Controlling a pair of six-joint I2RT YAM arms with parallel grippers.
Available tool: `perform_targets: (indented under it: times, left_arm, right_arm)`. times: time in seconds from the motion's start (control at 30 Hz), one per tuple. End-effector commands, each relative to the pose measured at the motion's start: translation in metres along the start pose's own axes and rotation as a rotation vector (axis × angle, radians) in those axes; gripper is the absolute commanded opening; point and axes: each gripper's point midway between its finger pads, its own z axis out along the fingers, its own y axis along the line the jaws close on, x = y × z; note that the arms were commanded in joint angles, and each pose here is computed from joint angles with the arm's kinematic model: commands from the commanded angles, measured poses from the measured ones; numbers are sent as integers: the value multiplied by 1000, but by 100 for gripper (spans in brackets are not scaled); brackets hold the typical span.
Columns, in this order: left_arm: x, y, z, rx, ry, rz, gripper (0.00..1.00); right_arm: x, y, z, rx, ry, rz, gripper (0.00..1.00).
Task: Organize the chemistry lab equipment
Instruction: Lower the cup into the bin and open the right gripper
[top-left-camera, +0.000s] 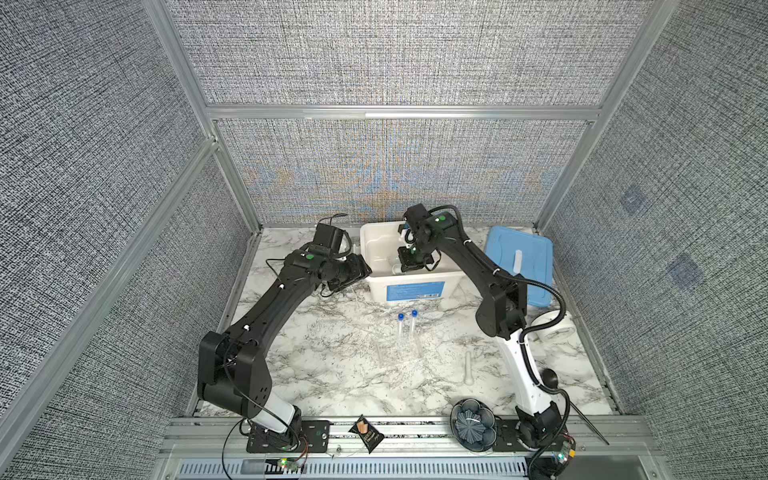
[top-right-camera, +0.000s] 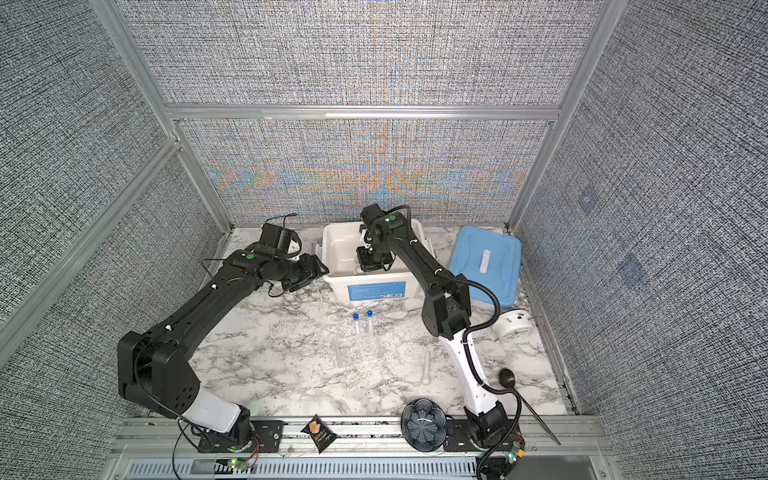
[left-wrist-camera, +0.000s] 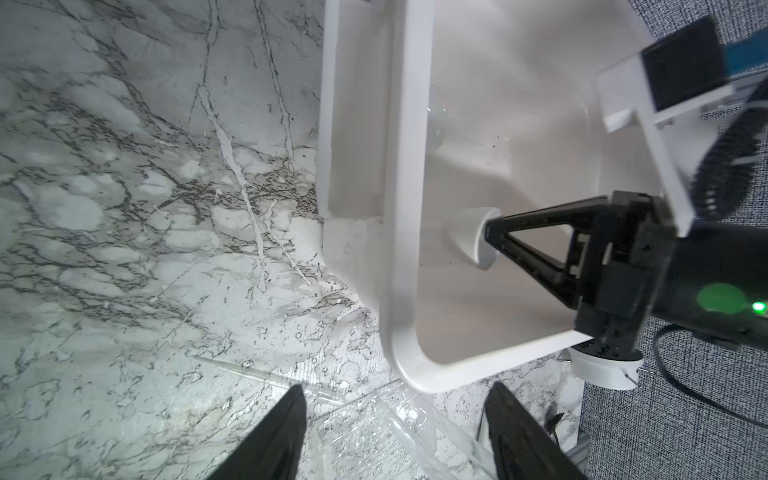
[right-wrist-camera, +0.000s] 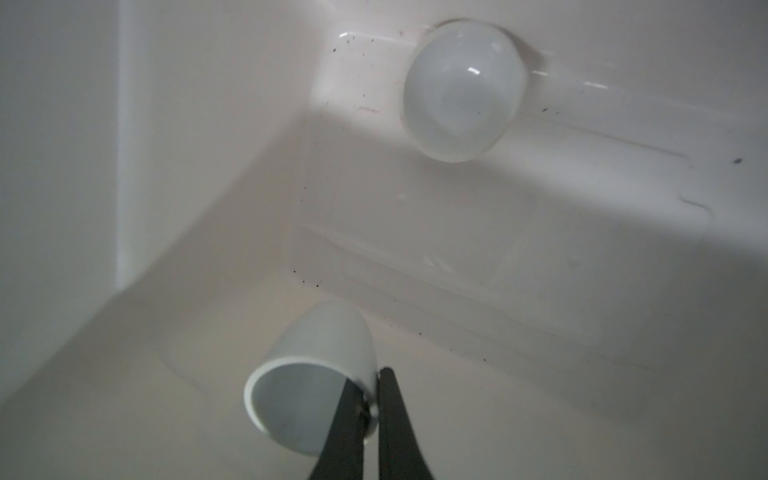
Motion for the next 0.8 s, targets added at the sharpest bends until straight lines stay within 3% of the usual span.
perform_targets:
  times: [0.0, 0.17, 0.33, 0.57, 0.77]
  left_arm:
    - [-7, -3, 5, 20, -23, -12, 69]
    - [-2, -3, 22, 35, 33, -18, 67]
    - [-3, -3, 28, 58, 13, -41, 66]
    - [-2, 0, 33, 65, 9, -64, 65]
    - [-6, 0, 28, 57, -15, -62, 65]
  right_arm:
    - [-2, 3, 8, -2, -5, 12, 0]
    - [-3, 0, 34, 24, 5, 23, 0]
    - [2, -14, 60, 109, 41, 36, 0]
    - [11, -14, 80, 113, 76, 35, 0]
    - [9, -11, 77, 103, 65, 48, 18]
